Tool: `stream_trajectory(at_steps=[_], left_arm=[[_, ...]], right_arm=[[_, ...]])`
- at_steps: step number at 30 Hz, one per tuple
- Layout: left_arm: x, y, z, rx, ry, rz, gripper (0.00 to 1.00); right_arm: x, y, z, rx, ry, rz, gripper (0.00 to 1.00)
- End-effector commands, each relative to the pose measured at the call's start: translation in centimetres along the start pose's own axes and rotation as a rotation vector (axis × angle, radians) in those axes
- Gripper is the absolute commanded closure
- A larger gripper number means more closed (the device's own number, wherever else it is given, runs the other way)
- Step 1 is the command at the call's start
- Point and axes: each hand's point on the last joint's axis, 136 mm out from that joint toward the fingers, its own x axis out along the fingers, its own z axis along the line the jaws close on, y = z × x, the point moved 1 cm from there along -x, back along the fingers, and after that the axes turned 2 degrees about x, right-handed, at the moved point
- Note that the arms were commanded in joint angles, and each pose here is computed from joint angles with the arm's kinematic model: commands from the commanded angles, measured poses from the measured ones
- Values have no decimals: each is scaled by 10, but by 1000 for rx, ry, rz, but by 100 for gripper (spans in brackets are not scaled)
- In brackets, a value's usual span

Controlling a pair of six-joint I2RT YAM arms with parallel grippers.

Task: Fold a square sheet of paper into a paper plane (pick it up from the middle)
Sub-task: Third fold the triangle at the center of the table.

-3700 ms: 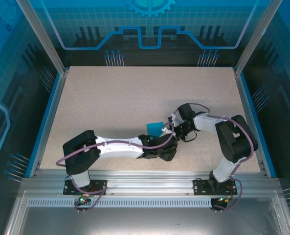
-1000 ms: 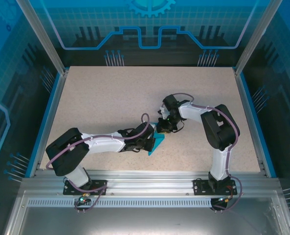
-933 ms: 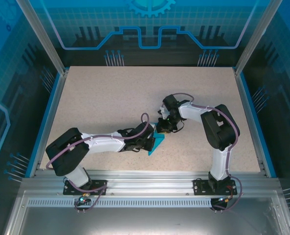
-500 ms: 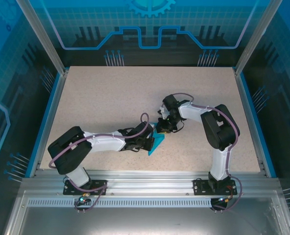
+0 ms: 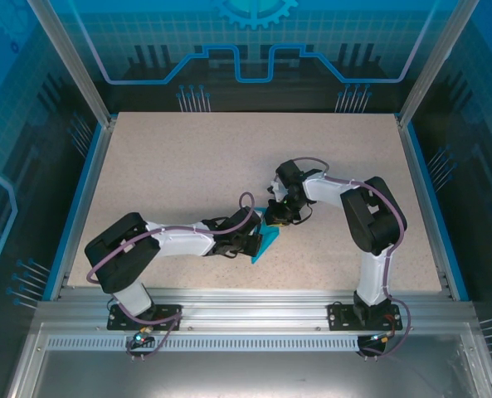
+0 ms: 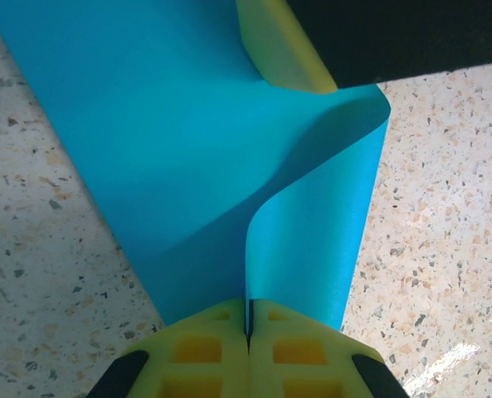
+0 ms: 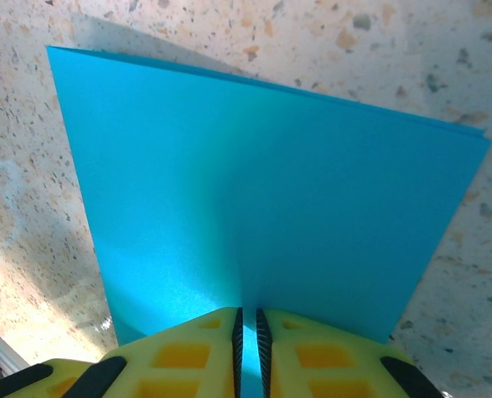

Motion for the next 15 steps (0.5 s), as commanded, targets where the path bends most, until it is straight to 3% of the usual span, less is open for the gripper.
stream_trajectory(at_steps=[1,15], left_arm=[[-6,-4,6,15,-16,-24,100],[-3,-2,9,16,-27,-25,99]], right_arm=[[12,11,-7,14,43,54,84],[14,12,-10,20,51,58,85]])
